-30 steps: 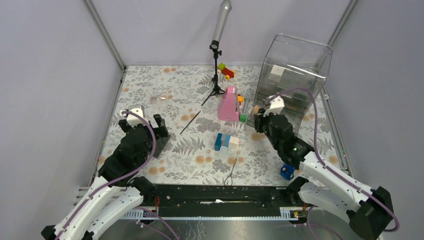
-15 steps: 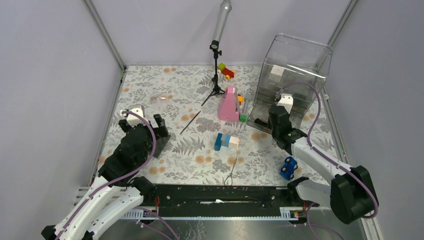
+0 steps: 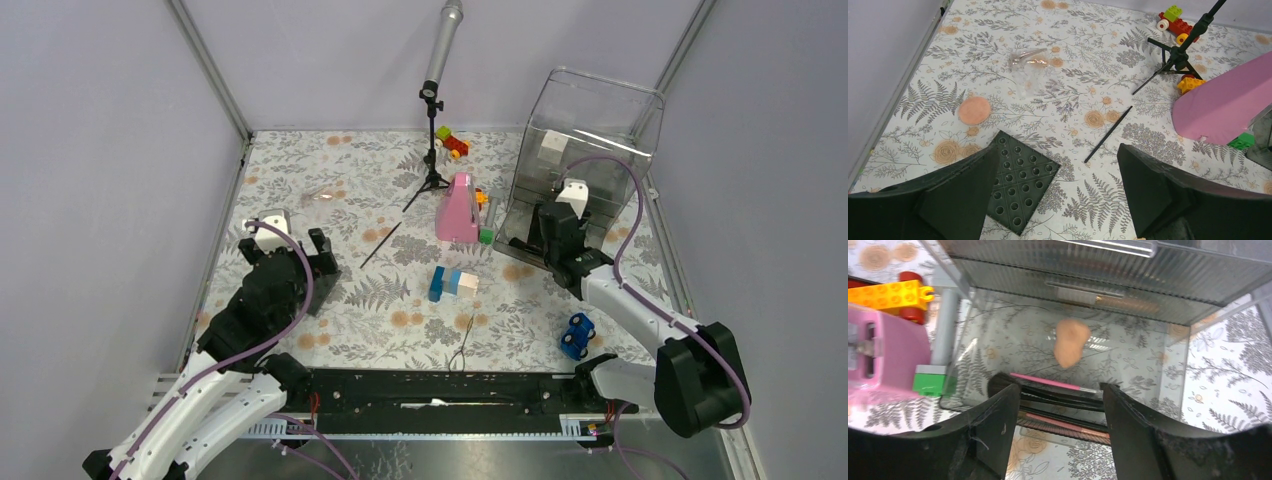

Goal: Organize the makeup
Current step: Place the makeup tool in the drawer.

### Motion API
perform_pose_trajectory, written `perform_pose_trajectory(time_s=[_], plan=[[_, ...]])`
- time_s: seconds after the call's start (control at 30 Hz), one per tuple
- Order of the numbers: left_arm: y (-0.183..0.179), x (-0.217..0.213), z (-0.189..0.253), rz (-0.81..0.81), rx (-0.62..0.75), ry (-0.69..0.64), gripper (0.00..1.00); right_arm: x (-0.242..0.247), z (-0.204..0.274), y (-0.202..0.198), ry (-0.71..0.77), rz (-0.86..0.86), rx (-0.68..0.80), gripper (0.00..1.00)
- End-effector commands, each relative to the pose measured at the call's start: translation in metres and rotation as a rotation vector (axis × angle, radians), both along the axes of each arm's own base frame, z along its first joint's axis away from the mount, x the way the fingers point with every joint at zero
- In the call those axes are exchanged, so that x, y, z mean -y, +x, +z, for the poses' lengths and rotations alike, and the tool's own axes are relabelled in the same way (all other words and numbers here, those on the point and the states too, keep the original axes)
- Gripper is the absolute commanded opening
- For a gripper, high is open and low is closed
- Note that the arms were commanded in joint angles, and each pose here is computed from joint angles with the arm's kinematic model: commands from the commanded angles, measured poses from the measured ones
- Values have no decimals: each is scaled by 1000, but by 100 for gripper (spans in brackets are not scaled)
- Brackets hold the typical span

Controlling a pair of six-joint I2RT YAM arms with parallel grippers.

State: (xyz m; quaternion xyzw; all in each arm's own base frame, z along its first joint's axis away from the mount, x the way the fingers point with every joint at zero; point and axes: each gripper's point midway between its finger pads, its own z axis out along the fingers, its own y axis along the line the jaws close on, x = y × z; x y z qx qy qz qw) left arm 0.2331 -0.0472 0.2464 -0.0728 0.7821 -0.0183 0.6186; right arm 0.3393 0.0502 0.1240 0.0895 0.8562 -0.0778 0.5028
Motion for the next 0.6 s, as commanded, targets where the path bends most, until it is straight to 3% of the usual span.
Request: perform_pose_trajectory(time_s=[0.0,0.1,0.27,0.57], plan=[[4,4,6,-13,28,-16,98,-23,43,11,126,83,119,67],[5,4,5,-13,27,-15,98,-58,57,8,241,228,125,65],[5,3,6,-7,29,-14,98,-113,74,-9,258,333,142,66],[4,1,7,1,34,-17,98,-246,99,-25,439,409,101,67]])
